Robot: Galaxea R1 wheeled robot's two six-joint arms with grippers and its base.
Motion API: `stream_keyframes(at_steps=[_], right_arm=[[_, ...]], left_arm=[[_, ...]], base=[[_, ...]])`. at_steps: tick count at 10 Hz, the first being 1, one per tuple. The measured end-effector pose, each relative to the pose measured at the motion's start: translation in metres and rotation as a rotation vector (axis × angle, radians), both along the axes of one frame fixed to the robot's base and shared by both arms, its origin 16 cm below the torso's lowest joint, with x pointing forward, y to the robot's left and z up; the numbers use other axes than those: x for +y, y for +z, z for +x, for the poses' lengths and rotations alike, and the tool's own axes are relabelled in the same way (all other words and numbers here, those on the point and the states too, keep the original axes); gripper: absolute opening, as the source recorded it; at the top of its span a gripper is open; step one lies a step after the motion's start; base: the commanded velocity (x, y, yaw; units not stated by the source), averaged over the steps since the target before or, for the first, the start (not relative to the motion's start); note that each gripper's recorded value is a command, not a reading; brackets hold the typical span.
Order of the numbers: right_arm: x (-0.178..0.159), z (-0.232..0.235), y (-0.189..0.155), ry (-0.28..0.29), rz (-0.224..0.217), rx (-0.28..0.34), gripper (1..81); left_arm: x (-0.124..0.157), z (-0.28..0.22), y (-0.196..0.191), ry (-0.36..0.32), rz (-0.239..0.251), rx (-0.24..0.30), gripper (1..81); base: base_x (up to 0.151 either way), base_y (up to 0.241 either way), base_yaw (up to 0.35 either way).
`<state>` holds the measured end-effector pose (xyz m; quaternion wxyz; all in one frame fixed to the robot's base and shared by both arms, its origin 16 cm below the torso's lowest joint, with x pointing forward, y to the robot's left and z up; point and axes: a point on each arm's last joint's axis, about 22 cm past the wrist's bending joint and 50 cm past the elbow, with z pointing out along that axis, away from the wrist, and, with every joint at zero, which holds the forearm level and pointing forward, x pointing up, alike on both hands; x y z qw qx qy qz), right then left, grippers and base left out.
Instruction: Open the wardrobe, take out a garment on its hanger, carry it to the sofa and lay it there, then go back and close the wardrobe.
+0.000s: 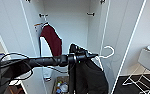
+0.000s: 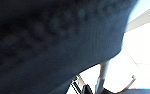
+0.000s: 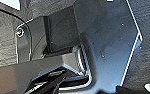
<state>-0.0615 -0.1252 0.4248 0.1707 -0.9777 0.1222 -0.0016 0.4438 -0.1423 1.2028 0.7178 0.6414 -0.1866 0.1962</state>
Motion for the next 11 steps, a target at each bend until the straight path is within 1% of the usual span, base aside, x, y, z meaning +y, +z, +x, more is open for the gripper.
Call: stream_keyframes(at_steps=[2, 3, 4, 9, 10, 11], right_arm=[[0.000, 0.001, 0.000, -0.001, -0.002, -0.003, 81.1], [0.000, 0.001, 0.000, -0.002, -0.002, -0.005, 81.1], [-0.001, 0.001, 0.000, -0.003, -0.003, -0.006, 81.1], [0.000, 0.001, 0.000, -0.003, -0.003, -0.006, 81.1], [0.000, 0.001, 0.000, -0.003, -0.003, -0.006, 81.1], [0.000, 0.002, 0.000, -0.003, -0.003, -0.007, 81.1]], left_arm=[[0.023, -0.008, -0.028, 0.012, 0.009, 0.007, 1.0], [0.037, -0.008, -0.035, 0.026, 0.014, 0.010, 1.0], [0.046, -0.005, -0.038, 0.041, 0.017, -0.001, 1.0], [0.045, -0.011, -0.039, 0.029, 0.012, 0.002, 1.0], [0.045, -0.011, -0.039, 0.029, 0.012, 0.002, 1.0], [0.045, -0.011, -0.039, 0.029, 0.011, 0.001, 1.0]], base=[[0.000, 0.000, 0.000], [0.000, 0.000, 0.000], [0.000, 0.000, 0.000], [0.000, 0.000, 0.000], [-0.077, 0.000, 0.000], [0.000, 0.000, 0.000]])
